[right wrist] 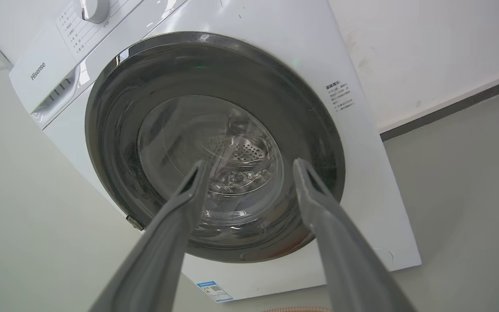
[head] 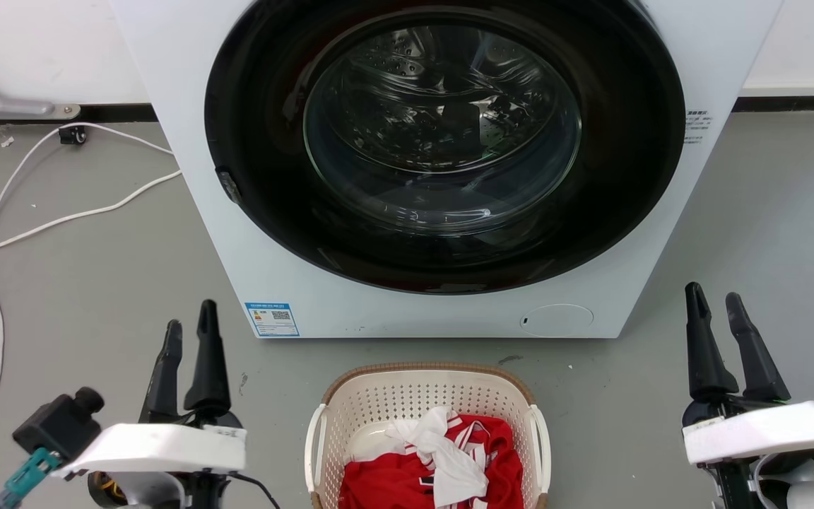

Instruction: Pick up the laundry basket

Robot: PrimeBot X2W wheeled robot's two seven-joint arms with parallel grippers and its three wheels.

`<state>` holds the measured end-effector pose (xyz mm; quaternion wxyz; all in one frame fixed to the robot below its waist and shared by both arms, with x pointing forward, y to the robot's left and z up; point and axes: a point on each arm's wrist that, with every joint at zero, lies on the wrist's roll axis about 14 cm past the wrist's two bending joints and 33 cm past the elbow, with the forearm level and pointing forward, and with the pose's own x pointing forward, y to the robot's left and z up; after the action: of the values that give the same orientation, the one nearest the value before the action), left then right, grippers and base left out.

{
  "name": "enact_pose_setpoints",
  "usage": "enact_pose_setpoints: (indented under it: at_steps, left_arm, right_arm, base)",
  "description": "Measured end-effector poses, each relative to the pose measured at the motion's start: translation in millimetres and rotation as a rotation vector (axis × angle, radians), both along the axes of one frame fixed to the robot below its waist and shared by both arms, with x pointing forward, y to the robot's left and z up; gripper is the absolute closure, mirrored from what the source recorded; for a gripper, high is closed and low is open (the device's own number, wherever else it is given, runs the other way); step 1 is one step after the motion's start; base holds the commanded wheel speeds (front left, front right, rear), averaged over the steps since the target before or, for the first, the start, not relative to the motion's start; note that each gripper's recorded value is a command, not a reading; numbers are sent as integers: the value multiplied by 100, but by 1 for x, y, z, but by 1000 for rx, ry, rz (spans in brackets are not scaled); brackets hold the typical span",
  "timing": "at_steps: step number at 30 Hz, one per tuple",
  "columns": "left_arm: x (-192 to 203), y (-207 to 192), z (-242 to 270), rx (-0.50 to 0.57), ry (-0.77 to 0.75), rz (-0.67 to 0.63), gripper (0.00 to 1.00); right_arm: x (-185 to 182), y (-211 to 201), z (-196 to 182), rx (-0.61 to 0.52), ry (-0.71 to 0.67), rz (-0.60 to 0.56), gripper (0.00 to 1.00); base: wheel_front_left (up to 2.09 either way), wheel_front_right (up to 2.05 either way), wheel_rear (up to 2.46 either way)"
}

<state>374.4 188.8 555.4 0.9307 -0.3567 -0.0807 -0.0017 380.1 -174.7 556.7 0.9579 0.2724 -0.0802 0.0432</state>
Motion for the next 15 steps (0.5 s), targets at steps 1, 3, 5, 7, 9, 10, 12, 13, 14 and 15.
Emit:
enact_pose_setpoints:
  at_steps: [1, 3, 5, 7, 9, 10, 12, 13, 14, 15]
  left_arm:
    - [0, -3, 2, 20, -6, -5, 0]
    - [0, -8, 5, 64, -15, -10, 0]
    - [-1, -14, 8, 103, -26, -20, 0]
    - [-2, -18, 8, 138, -28, -27, 0]
    - [-2, -22, 7, 188, -29, -29, 0]
    - [-2, -25, 8, 218, -31, -33, 0]
    - [-2, -30, 8, 265, -33, -34, 0]
    - [-2, -32, 8, 284, -32, -35, 0]
    - [-2, -35, 8, 298, -33, -37, 0]
    - [-2, -36, 9, 314, -36, -37, 0]
  right_arm:
    - [-1, 0, 1, -17, -5, -2, 0]
    - [-2, 1, 2, -45, -10, -5, 0]
    - [-3, 1, 2, -79, -17, -9, 0]
    - [-3, 2, 4, -106, -24, -10, 0]
    - [-3, 3, 3, -137, -26, -10, 0]
    - [-3, 4, 2, -150, -25, -9, 0]
    - [-3, 5, 1, -172, -24, -9, 0]
    - [-3, 6, 0, -185, -25, -9, 0]
    - [-3, 7, 0, -200, -26, -7, 0]
    - [-3, 8, 0, -212, -27, -5, 0]
  base:
    - [0, 0, 0]
    - [0, 0, 0]
    - [0, 0, 0]
    - [0, 0, 0]
    - [0, 0, 0]
    - [0, 0, 0]
    - [0, 0, 0]
    - [0, 0, 0]
    - [0, 0, 0]
    - [0, 0, 0]
